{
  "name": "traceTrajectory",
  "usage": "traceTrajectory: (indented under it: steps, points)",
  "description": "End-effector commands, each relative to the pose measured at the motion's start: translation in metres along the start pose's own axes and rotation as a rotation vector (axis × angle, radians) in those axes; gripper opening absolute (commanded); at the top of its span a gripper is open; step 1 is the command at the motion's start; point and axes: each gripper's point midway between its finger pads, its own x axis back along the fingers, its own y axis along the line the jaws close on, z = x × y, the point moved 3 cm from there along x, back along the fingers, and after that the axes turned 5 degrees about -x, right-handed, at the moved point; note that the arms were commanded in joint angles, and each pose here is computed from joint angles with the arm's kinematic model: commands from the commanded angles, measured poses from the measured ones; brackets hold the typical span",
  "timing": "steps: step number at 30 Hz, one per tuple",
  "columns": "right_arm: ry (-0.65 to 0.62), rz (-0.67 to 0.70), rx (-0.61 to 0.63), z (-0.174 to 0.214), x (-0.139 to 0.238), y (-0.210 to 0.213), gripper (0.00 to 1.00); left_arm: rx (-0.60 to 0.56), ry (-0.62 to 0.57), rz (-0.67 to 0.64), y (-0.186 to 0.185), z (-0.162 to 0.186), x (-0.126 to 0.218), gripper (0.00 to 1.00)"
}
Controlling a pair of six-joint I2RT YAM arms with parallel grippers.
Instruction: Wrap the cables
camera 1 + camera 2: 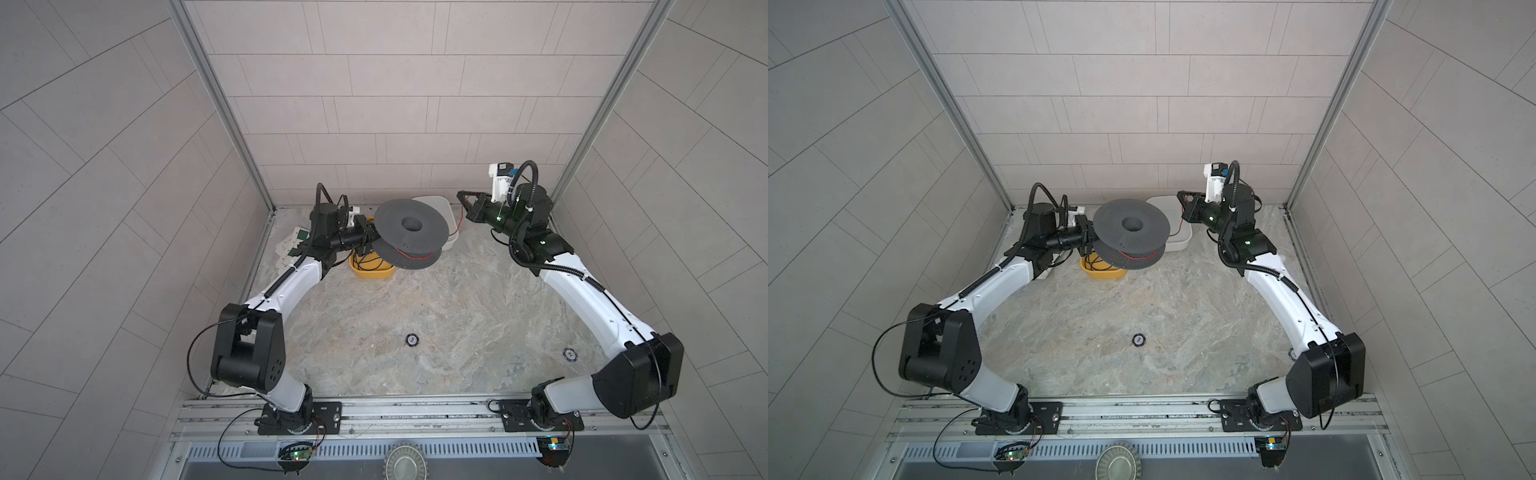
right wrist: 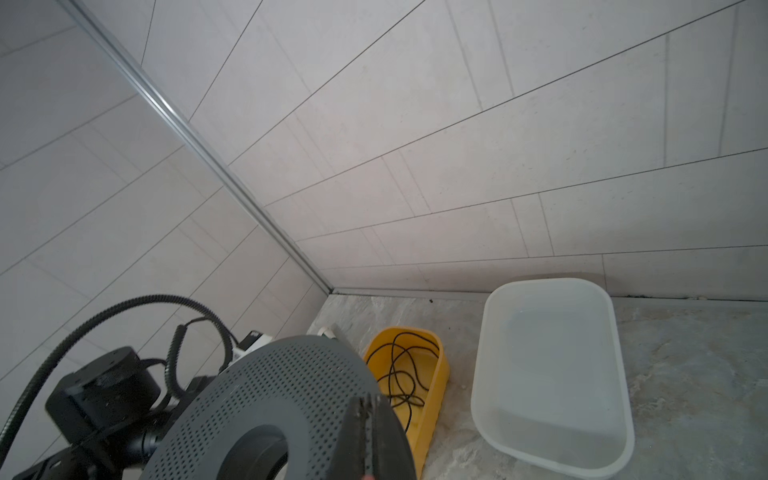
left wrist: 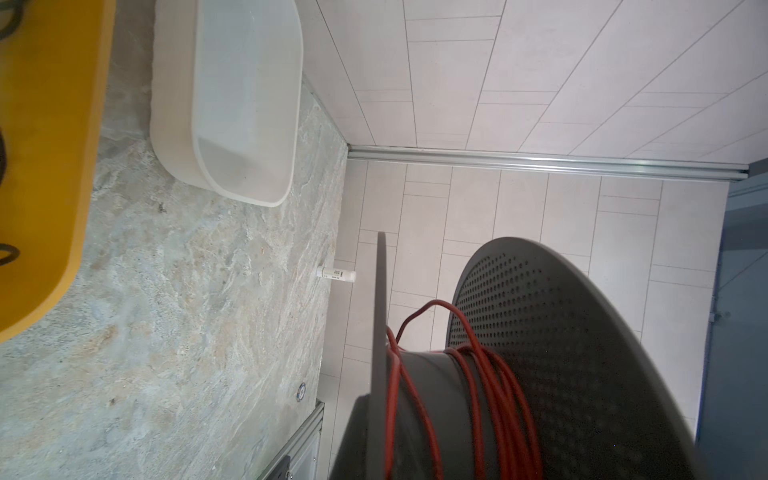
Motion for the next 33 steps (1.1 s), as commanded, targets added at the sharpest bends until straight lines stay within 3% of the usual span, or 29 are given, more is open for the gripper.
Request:
traceTrajectory:
  steps: [1,6,14,23,33]
  points:
    - [0.113,0.026,0.152,0.022,0.012,0.023,0.0,-0.086,-0.025,0.008,-0.021,-0.007,0.004,0.0]
    - [0.252,-0.042,0.309,0.048,0.012,0.074,0.0,-0.131,-0.005,-0.041,-0.021,-0.001,0.001,0.0]
    - [0.45,-0.167,0.404,0.084,-0.007,0.127,0.0,-0.164,0.046,-0.06,-0.017,0.014,-0.013,0.0]
    - [0.539,-0.279,0.319,0.097,-0.041,0.162,0.0,-0.24,0.132,-0.078,-0.021,0.04,-0.023,0.0]
    - [0.519,-0.132,0.258,0.101,-0.085,0.143,0.0,-0.296,0.231,-0.032,-0.027,0.067,-0.029,0.0]
